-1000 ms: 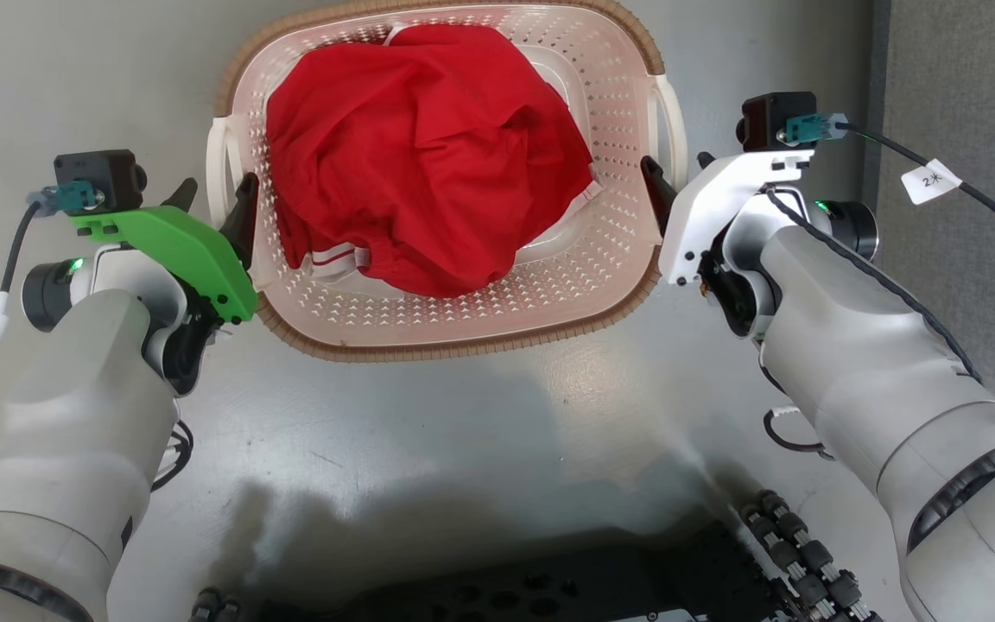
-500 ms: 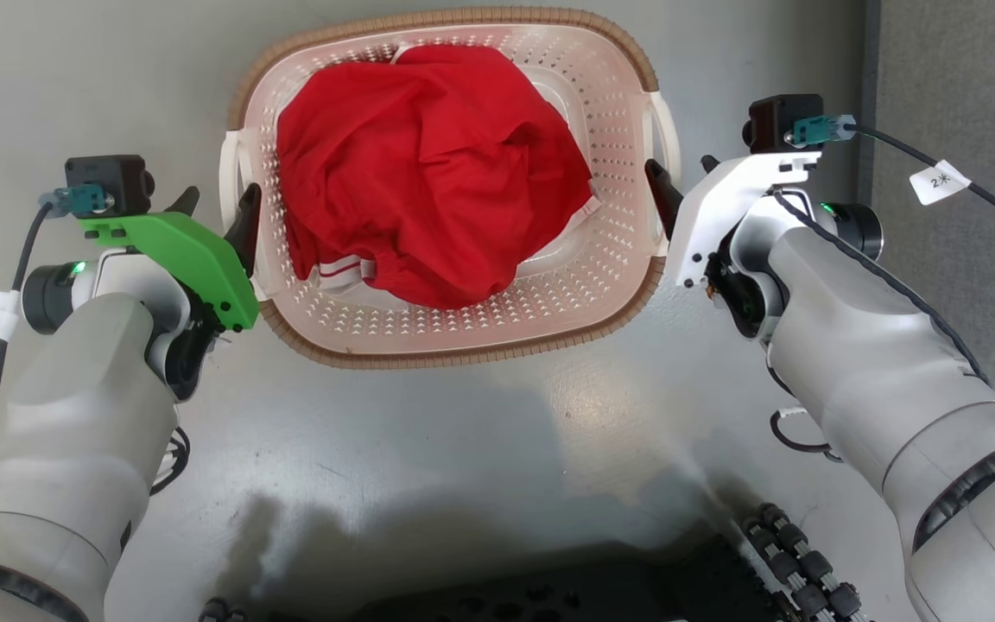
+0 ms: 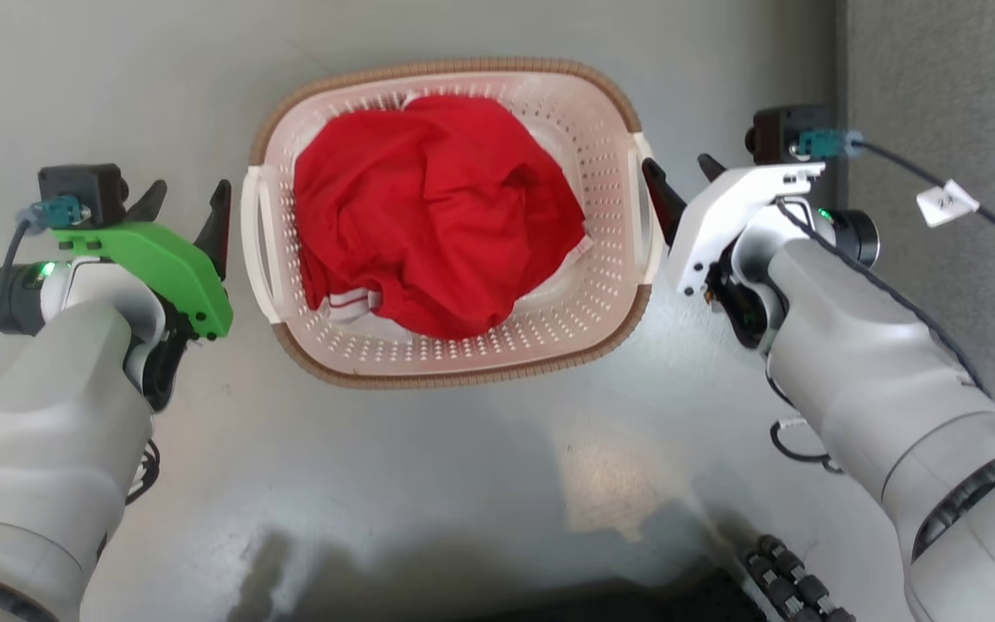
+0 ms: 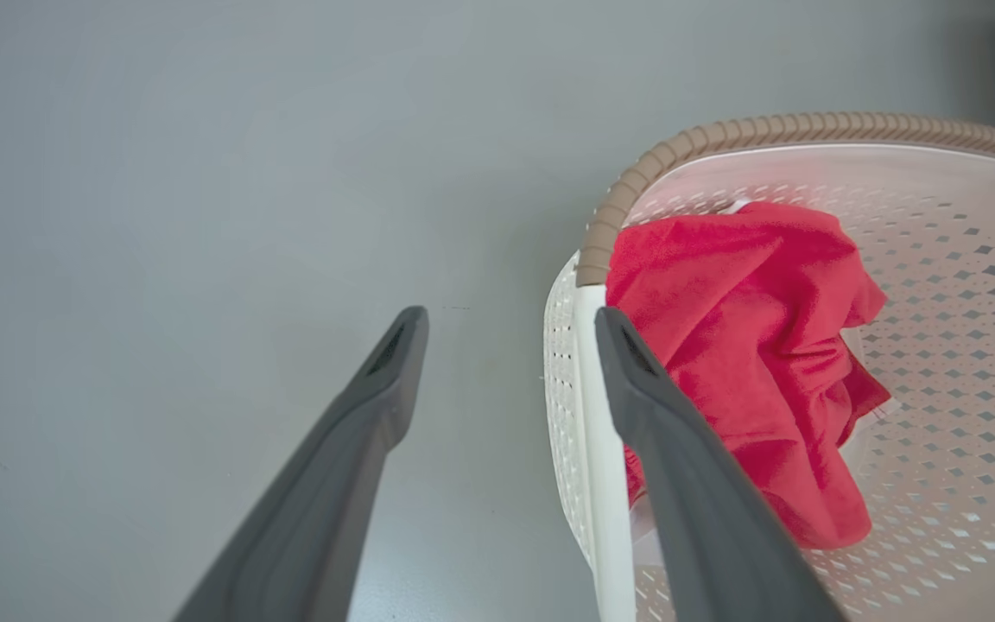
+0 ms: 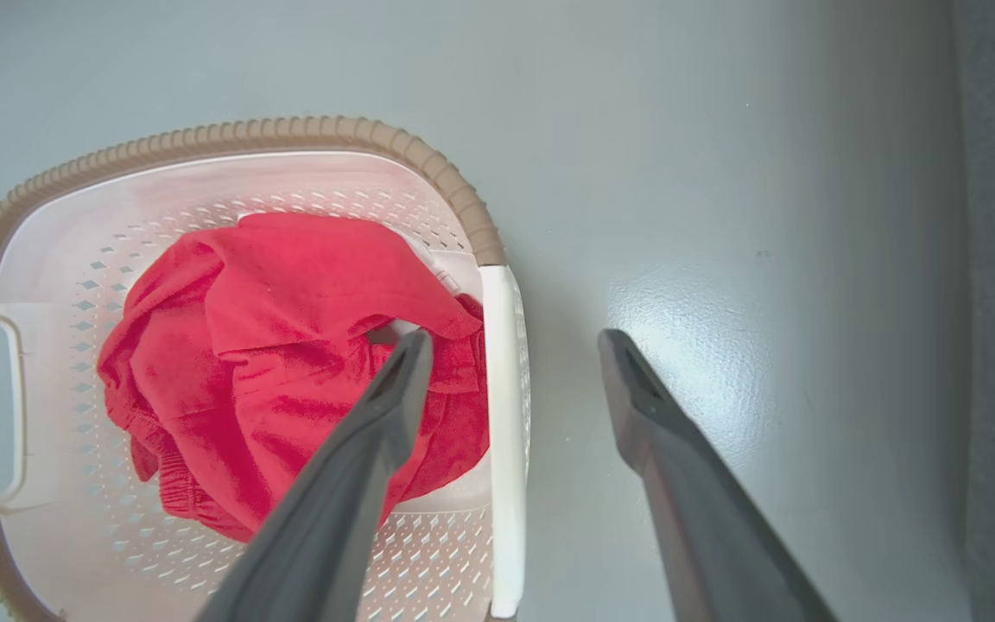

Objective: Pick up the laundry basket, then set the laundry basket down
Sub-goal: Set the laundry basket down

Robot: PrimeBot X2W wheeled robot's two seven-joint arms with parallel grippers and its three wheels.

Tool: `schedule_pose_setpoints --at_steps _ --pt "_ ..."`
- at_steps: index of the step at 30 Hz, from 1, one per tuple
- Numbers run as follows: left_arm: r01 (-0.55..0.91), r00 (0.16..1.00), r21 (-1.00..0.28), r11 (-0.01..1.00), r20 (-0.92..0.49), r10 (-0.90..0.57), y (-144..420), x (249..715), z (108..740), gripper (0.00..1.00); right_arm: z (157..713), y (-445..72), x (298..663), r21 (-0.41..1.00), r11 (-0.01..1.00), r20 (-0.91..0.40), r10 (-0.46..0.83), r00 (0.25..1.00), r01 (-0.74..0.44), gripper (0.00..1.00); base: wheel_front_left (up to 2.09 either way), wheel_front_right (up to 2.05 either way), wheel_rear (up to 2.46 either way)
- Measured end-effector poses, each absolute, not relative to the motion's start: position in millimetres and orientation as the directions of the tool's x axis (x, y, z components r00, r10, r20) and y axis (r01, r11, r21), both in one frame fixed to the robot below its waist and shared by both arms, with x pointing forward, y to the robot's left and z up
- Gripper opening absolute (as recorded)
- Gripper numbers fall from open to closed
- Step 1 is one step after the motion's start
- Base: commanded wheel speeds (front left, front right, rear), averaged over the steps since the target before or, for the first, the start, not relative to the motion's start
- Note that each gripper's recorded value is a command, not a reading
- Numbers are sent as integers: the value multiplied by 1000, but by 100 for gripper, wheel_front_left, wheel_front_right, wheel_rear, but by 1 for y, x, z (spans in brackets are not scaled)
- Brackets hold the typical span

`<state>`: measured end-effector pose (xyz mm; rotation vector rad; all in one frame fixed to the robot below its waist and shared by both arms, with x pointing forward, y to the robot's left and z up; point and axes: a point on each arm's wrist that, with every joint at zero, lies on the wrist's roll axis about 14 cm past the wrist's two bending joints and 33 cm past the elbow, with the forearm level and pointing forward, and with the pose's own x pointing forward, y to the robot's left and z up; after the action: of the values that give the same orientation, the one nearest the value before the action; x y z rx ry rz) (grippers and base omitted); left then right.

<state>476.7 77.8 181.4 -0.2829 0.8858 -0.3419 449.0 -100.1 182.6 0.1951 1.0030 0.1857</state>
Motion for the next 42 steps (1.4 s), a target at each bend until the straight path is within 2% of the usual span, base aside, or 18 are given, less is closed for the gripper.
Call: schedule_pose_setpoints --at_steps 12,17,27,31,38,42 --pt "239 637 -356 903 -645 -423 75 473 229 100 224 -104 440 259 965 -749 235 619 -53 100 0 0 0" --pt "237 719 -353 905 -563 -408 75 496 267 100 244 -107 439 275 961 -713 223 665 -26 100 0 0 0" --pt "295 832 -307 905 -383 -402 72 522 344 100 289 -111 456 269 962 -623 209 754 -45 100 0 0 0" --pt "292 870 -286 913 -318 -378 78 527 371 100 316 -116 476 268 962 -551 192 812 -46 100 0 0 0" --pt "269 913 -264 926 -235 -332 87 519 403 100 370 -123 502 240 968 -407 172 897 -76 100 0 0 0" --pt "272 927 -244 931 -193 -321 89 511 419 100 384 -129 498 226 971 -366 156 917 -75 100 0 0 0"
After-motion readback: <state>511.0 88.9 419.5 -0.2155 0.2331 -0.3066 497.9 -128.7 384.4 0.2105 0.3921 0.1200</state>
